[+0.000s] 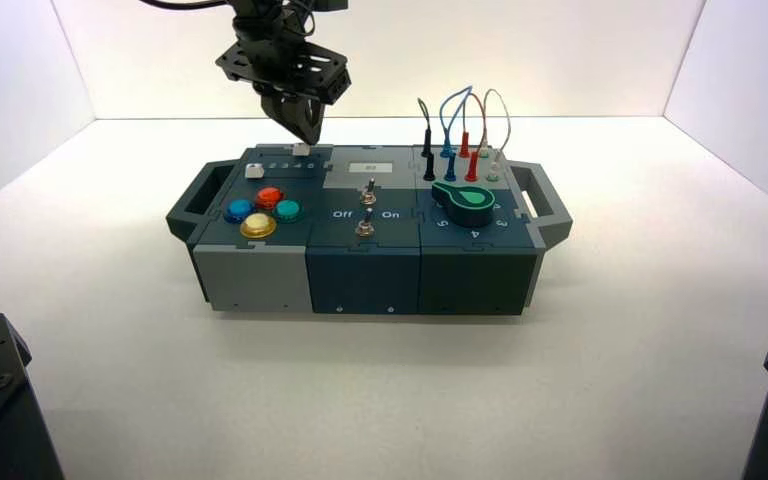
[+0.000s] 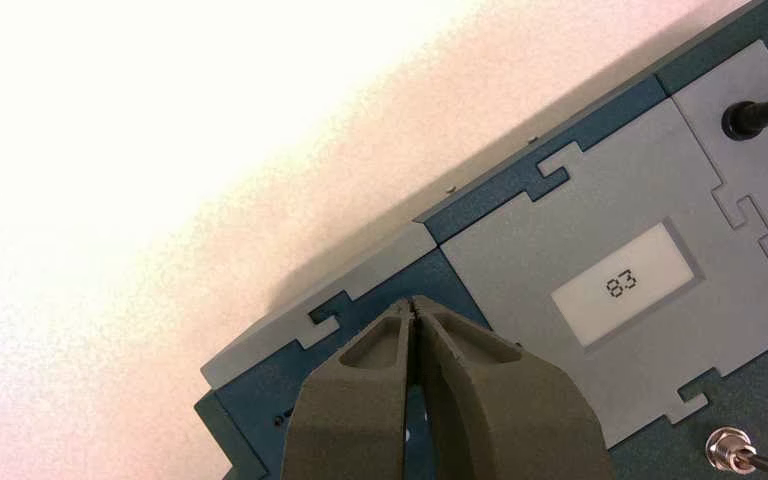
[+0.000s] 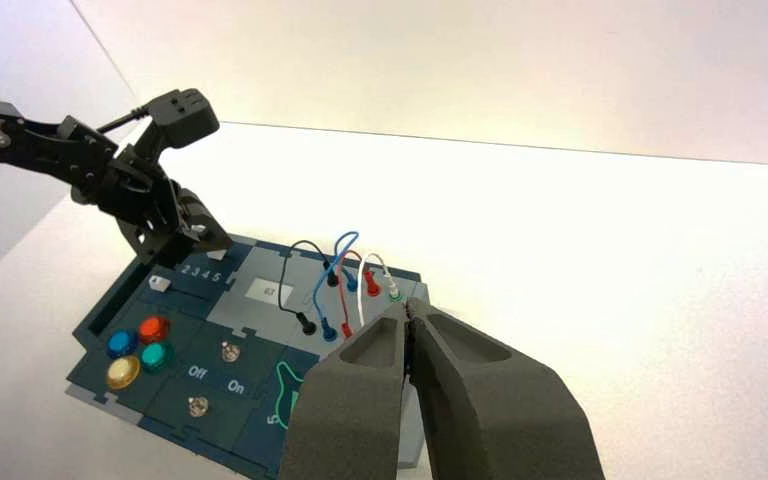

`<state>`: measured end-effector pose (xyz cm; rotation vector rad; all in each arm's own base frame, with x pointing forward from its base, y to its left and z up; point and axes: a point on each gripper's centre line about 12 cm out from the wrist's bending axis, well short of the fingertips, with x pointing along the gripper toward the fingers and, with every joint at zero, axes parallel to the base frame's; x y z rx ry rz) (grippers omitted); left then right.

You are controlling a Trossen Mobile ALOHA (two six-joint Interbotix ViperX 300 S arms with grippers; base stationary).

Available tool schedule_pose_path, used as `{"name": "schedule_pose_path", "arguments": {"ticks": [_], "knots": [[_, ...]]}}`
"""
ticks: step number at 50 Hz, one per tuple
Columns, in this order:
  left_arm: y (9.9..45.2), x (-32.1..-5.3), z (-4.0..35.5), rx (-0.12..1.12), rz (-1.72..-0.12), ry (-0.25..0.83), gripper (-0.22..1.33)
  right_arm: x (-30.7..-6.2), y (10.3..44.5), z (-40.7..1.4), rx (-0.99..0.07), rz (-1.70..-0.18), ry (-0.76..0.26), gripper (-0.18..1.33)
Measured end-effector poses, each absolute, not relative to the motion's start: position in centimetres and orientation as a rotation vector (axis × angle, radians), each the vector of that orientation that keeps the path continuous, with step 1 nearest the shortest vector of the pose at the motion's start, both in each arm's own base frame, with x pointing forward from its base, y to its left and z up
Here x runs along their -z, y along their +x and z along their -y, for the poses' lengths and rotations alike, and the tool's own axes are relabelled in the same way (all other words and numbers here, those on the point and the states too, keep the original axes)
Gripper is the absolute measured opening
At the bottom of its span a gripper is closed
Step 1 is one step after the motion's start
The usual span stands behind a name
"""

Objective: Move the top slider to position 3.

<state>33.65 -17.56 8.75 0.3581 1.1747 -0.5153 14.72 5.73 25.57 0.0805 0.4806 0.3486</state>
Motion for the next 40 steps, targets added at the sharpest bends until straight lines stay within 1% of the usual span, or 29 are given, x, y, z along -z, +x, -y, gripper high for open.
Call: {"name": "schedule_pose_path", "arguments": {"ticks": [40], "knots": [[33.66, -8.71, 16.81, 0.514, -1.187, 0.369, -0.17, -25.55, 14.71, -5.73, -0.349, -0.482, 0.08, -0.14]]}}
